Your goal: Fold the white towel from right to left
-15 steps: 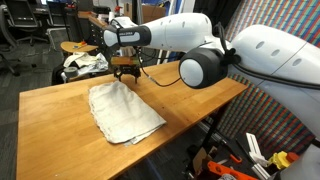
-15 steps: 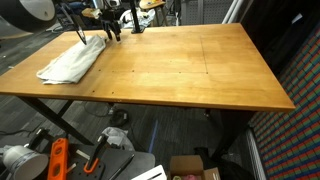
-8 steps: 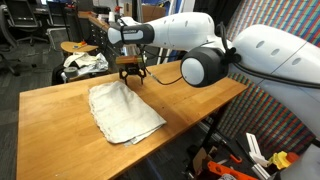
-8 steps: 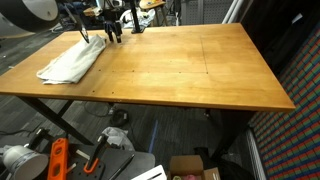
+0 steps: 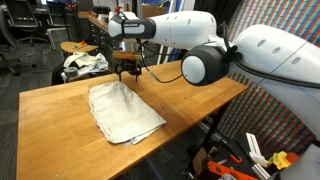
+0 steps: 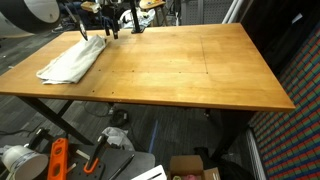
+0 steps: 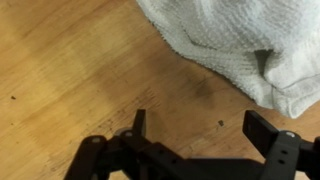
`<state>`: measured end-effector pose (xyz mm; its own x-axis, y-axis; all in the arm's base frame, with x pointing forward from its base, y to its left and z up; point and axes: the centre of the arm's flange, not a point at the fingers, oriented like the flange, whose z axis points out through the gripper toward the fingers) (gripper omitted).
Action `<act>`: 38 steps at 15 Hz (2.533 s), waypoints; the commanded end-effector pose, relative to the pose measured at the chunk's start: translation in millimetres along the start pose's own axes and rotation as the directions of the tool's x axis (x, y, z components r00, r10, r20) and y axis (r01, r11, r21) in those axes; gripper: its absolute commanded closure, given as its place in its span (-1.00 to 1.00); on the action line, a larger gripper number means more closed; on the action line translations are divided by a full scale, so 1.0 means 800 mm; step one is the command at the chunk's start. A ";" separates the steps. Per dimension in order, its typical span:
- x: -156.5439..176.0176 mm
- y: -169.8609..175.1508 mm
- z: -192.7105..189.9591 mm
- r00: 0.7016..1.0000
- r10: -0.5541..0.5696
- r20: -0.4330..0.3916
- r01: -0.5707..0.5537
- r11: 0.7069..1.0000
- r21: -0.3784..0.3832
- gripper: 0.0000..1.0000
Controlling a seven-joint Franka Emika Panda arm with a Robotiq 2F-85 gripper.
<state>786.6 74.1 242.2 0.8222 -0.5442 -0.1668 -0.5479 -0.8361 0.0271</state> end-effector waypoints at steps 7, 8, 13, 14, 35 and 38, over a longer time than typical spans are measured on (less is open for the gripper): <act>0.036 -0.073 0.029 0.991 -0.105 0.087 0.097 0.991 0.091 -1.00; 0.036 -0.073 0.037 0.990 -0.109 0.085 0.101 0.991 0.088 -1.00; 0.046 -0.071 0.039 0.998 -0.062 -0.004 0.062 0.992 0.108 -1.00; 0.050 -0.071 0.035 0.998 -0.056 -0.020 0.058 0.992 0.112 -1.00; -0.002 -0.025 -0.040 0.956 -0.289 0.042 0.280 0.947 0.155 -1.00; -0.031 -0.038 -0.029 0.924 -0.374 0.078 0.360 0.921 0.150 -1.00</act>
<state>786.2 91.7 261.6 0.9383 -0.2757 -0.2089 -0.3112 -0.9364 -0.1619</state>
